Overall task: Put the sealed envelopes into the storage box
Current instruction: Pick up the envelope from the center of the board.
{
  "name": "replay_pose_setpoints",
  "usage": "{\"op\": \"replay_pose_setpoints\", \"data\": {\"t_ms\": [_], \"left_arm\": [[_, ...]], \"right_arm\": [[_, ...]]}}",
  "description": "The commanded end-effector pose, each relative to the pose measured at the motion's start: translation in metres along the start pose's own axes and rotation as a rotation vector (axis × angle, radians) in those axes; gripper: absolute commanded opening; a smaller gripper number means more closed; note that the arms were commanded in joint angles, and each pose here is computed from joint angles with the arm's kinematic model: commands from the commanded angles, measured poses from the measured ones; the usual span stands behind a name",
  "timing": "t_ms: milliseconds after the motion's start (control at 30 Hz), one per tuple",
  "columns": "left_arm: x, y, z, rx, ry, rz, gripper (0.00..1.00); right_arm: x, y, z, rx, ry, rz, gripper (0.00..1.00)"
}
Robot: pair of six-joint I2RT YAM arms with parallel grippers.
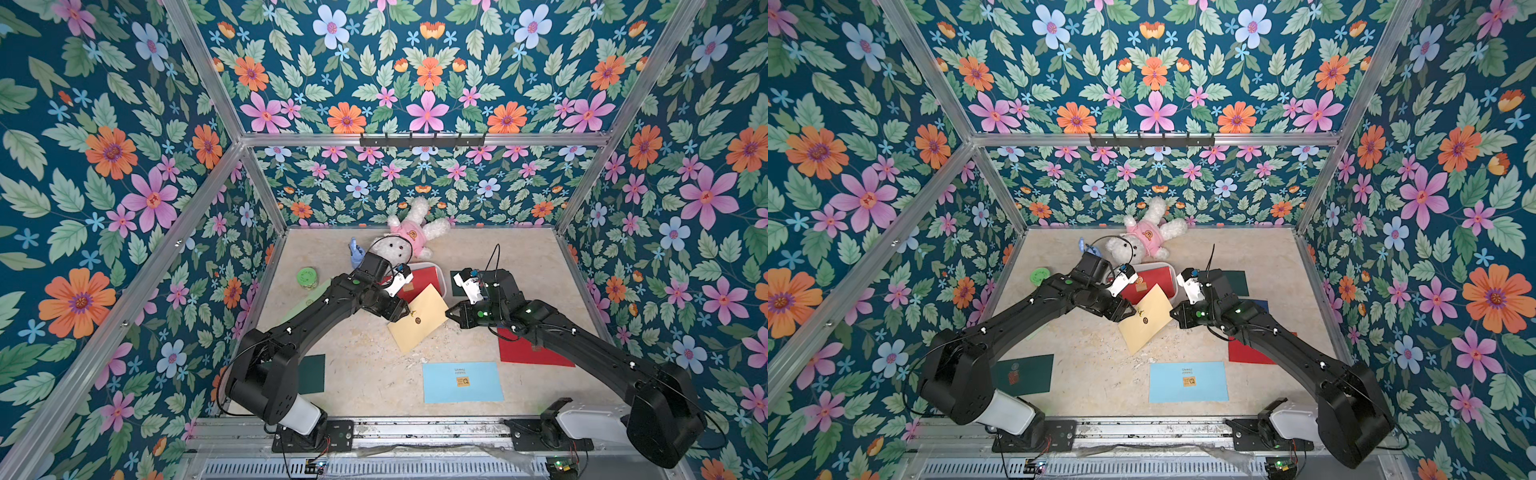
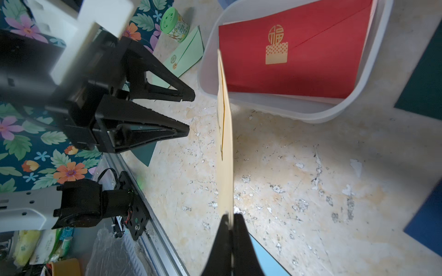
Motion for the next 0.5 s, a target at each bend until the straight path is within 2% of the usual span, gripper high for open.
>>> {"op": "replay_pose_setpoints", "data": {"t_ms": [0,167,367,467], "left_arm": [[-0.002,-0.012,-0.012,0.140,0.111,-0.076,0.60],[0.002,-0.010,-0.017,0.185,0.193,-0.064,0.61],[0.006,-0.003,-0.021,0.177,0.247,-0.075,0.62],[0.003,0.000,-0.025,0.177,0.275,-0.085,0.58]], "right_arm": [[-0.010,0.000,0.007,-0.094,-0.062,0.006,0.00],[-0.016,-0.008,0.013,-0.133,-0.113,-0.014,0.00],[-0.016,-0.021,0.018,-0.172,-0.149,-0.030,0.00],[-0.013,-0.028,0.016,-0.182,-0.146,-0.036,0.00]]}}
Point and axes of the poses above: each gripper's point midway between its finger pads, its own x axis out along the fingers, its own z axis along the line the jaws close on, y = z × x, the point moved 7 cm from there along -x, back along the fingers, and after that the axes turned 9 degrees about -x, right-handed, at the moved point
